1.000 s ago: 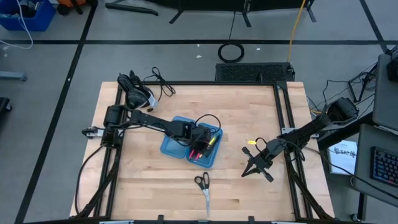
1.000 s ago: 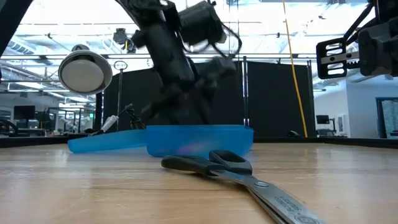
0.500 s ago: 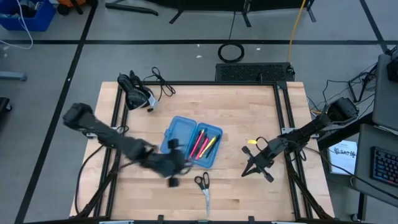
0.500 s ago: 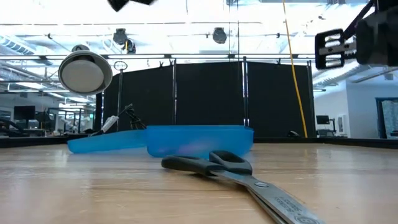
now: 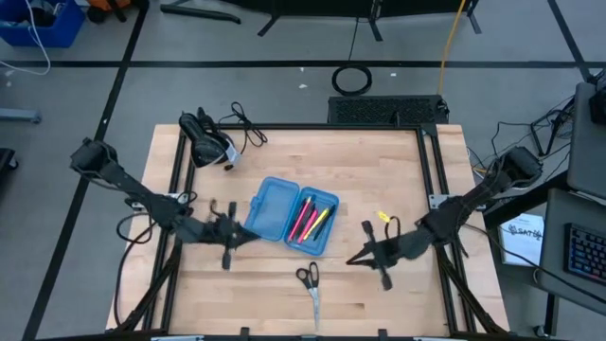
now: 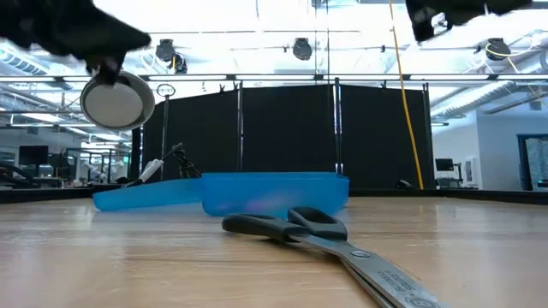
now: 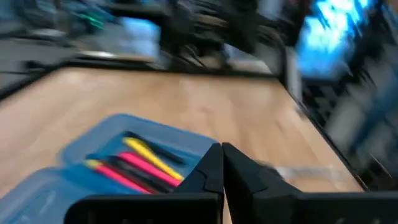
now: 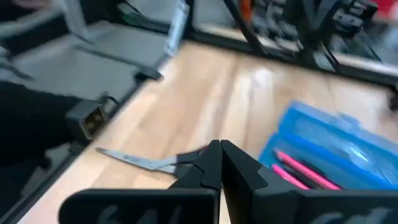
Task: Pick & place school supplies into a supply box
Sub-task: Put the scissors into the supply box
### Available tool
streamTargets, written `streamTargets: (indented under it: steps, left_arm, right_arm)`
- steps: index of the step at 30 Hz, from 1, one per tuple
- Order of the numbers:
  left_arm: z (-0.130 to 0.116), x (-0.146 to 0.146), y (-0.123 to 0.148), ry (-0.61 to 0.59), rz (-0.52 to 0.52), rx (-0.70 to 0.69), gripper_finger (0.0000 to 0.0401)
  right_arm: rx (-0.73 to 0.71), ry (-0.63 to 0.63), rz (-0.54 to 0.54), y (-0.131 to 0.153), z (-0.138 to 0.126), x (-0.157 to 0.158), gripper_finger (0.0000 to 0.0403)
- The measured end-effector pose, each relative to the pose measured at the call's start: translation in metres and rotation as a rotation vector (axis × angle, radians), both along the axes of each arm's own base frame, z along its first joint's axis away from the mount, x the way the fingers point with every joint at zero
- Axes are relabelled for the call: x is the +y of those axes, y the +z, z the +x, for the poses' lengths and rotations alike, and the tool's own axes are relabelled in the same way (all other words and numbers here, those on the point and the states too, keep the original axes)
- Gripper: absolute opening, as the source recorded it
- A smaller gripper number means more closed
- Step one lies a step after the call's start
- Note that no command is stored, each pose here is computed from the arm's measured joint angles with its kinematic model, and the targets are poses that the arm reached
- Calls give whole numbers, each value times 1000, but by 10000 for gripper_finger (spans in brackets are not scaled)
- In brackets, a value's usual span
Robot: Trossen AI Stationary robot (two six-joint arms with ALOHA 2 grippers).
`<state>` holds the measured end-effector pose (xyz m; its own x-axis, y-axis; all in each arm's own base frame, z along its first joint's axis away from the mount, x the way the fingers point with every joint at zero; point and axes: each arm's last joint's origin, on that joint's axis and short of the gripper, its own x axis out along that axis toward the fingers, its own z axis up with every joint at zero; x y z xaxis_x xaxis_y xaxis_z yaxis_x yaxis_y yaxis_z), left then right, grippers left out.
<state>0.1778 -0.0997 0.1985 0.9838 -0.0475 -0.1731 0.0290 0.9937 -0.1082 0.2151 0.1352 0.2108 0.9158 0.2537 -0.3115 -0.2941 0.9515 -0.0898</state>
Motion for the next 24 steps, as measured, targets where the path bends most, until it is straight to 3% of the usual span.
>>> streamTargets:
  steps: [4, 7, 13, 17, 20, 24]
  left_arm:
    - [-19, 17, -30, 136, -75, -83, 20]
    - [-29, 24, -41, 167, -105, -116, 27]
    - [-35, 28, -50, 153, -27, -106, 20]
    - [-35, 28, -50, 148, 17, -105, 11]
    - [-35, 28, -51, 144, 45, -95, 6]
    - [-36, 28, -57, 137, 89, -39, 11]
  right_arm:
    - [127, -78, -16, 32, 12, 31, 0]
    - [197, -118, 27, 54, 22, 56, 0]
    - [265, -256, 173, 76, 58, 95, 0]
    - [329, -365, 231, 64, 92, 104, 0]
    - [385, -524, 347, 43, 120, 87, 0]
    - [503, -616, 517, 17, 146, 66, 2]
